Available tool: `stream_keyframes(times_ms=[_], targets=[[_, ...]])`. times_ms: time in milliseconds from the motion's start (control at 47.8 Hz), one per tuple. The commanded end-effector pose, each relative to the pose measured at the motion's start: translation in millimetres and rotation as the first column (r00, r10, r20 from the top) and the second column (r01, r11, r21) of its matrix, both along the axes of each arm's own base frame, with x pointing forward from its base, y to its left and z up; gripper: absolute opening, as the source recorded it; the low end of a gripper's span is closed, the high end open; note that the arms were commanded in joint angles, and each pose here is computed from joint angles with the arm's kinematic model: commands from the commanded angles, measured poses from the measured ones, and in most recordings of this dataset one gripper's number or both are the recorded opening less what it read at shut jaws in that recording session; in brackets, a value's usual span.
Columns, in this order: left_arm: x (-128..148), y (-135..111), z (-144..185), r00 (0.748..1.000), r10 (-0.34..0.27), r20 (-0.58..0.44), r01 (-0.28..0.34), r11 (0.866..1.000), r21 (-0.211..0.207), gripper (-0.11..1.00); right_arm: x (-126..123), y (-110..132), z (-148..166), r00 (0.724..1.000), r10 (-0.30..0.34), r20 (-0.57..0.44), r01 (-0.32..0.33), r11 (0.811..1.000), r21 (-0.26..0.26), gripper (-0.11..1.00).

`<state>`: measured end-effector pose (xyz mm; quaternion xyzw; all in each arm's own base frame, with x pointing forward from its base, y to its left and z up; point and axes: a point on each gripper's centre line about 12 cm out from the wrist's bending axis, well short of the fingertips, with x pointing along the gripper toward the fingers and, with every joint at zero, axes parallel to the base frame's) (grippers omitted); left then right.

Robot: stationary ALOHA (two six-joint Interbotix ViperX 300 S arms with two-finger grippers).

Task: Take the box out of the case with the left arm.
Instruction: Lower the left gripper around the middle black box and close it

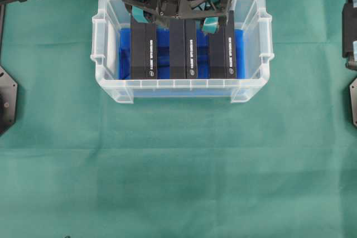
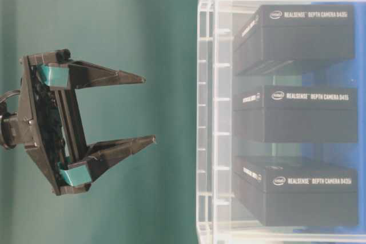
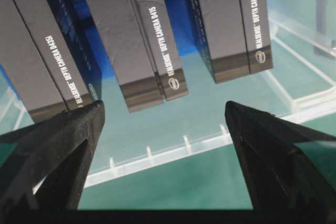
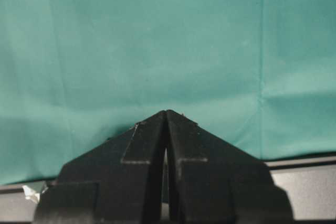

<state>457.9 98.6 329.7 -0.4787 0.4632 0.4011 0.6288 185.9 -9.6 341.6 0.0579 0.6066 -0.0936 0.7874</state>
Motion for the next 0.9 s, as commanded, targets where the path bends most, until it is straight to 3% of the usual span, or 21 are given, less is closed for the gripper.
stream_keyframes(times_ms=[0, 879], targets=[[-1.0, -0.9, 8.4, 1.000, 0.000, 0.030, 0.000, 1.000, 0.006, 0.96, -0.3, -0.6, 6.3, 1.000, -0.005, 0.020, 0.005, 1.000, -0.002, -0.01], [5.9, 3.3, -65.3, 0.999, 0.021, 0.025, -0.021, 1.000, -0.001, 0.96, -3.3, -0.6, 3.2, 1.000, -0.006, 0.020, 0.006, 1.000, -0.002, -0.01]])
